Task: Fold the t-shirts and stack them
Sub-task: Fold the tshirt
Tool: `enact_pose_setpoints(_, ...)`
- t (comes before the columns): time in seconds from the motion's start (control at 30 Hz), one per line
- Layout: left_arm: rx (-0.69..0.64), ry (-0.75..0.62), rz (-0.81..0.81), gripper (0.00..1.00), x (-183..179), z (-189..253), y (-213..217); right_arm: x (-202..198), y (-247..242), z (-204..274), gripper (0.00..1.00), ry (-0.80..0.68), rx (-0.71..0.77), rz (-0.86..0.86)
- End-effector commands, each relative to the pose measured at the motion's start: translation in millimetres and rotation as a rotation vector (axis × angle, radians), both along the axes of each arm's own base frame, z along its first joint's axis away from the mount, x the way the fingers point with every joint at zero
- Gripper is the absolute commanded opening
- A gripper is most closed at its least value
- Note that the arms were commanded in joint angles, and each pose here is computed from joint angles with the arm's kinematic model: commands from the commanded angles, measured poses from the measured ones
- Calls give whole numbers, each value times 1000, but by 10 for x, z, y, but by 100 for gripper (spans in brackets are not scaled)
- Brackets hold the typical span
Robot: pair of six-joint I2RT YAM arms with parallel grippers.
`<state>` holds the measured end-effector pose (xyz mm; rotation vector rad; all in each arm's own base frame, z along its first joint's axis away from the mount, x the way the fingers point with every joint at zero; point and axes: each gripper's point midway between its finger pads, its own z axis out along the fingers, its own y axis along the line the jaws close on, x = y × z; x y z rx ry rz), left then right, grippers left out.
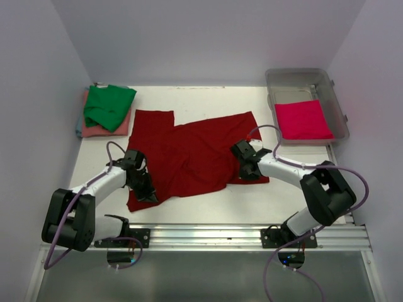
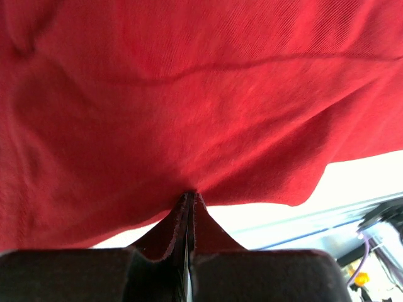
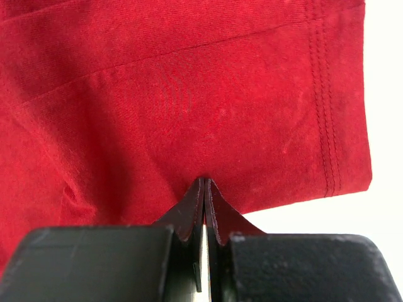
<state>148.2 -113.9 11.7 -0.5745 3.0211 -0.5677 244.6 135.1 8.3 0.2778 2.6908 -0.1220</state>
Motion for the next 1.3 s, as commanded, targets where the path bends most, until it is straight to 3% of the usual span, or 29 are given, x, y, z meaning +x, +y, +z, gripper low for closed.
enact_pose_setpoints(0.0, 26, 87, -46, 0, -262, 80, 65, -1175, -210, -339, 0, 433, -18, 12)
enact_pose_setpoints(0.1, 24, 74, -67, 0, -244, 116, 66, -1258, -168, -169, 0, 410, 1, 13)
enact_pose_setpoints(0.3, 128, 25, -89, 2, -10, 125, 220, -1127, -486, 397, 0, 247, -132, -66)
enact_pose_setpoints(0.57, 221, 14, -109, 4, 191, 204, 476, -1036, -673, 600, 0, 185, -233, -93)
enact_pose_setpoints(0.67, 284, -190, -118, 1, 578, 590, 539, -904, -567, 681, 0, 109, -163, -53)
enact_pose_setpoints(0.73, 269, -350, -117, 0, 804, 928, 497, -729, -341, 777, 0, 4, -26, -24)
enact_pose_setpoints(0.87, 111, -499, -123, 0, 1039, 1091, 184, -448, -46, 856, 0, -103, 79, 60)
enact_pose_setpoints(1.03, -52, -583, -27, 0, 1253, 936, -81, -105, 104, 906, 0, -125, 7, 85)
enact_pose_setpoints(1.1, -217, -574, -11, 0, 1217, 932, -327, 62, 140, 976, 0, -152, -31, 68)
enact_pose_setpoints(1.13, -286, -631, -13, 0, 1328, 1012, -419, 103, 120, 996, 0, -164, -49, 46)
enact_pose_setpoints(1.17, -409, -616, -66, 0, 1195, 1010, -573, 166, 129, 1051, 0, -186, -50, 38)
enact_pose_setpoints(1.23, -451, -586, -62, 0, 1208, 964, -636, 258, 229, 1087, 0, -208, -15, 79)
enact_pose_setpoints(1.27, -403, -605, -105, 0, 1275, 960, -600, 272, 239, 1089, 0, -207, -11, 92)
